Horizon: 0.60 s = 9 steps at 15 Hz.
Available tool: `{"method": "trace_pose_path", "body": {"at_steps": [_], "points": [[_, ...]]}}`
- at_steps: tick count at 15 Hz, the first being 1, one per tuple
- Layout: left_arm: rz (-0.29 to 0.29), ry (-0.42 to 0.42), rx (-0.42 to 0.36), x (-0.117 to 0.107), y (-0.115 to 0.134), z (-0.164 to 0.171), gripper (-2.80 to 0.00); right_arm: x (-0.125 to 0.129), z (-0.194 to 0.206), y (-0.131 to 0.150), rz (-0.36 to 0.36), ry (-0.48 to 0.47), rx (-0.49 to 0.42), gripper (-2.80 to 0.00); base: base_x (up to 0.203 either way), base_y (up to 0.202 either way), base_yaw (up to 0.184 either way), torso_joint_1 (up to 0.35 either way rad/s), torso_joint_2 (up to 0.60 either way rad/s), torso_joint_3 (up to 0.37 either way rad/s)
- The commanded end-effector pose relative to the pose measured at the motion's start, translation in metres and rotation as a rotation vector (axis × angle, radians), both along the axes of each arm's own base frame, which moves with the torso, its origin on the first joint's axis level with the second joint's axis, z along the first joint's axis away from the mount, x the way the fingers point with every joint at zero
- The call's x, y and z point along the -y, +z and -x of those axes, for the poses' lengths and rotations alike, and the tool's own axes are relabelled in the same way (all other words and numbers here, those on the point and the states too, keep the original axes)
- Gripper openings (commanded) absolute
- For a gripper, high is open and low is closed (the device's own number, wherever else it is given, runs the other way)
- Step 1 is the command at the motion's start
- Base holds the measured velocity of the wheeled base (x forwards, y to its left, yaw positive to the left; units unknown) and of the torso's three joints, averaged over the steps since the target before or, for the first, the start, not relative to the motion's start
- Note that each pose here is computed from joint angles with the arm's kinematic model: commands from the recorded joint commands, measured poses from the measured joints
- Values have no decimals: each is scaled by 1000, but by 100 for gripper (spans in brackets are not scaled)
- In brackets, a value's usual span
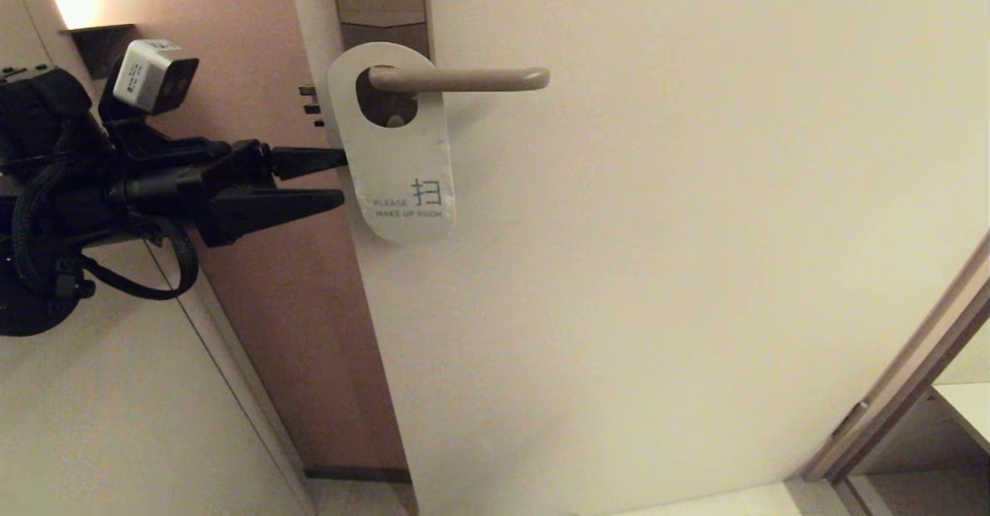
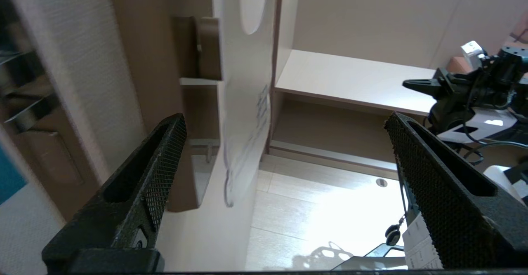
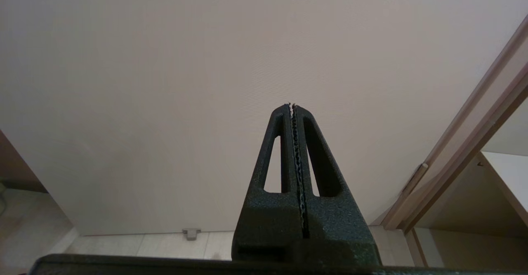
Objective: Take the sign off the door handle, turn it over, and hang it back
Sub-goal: Take down the sign
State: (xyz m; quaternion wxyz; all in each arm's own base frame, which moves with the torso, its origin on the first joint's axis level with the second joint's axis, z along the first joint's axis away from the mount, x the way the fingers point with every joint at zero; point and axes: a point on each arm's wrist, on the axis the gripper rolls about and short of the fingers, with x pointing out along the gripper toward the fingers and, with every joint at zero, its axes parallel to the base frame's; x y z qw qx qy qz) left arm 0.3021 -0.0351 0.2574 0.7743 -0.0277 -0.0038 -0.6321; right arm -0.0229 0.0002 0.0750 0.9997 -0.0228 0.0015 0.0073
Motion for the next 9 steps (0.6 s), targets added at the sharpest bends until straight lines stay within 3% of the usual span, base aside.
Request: {"method": "trace_pose_path", "body": {"at_steps": [1, 9], "points": [[-1, -13, 9, 1, 2, 3, 0, 0, 0, 0, 0, 1, -1, -280, 0, 0, 0, 0, 0, 0], [0, -44, 20, 10, 6, 9, 0, 0, 0, 0, 0, 1, -1, -280, 0, 0, 0, 0, 0, 0]]}}
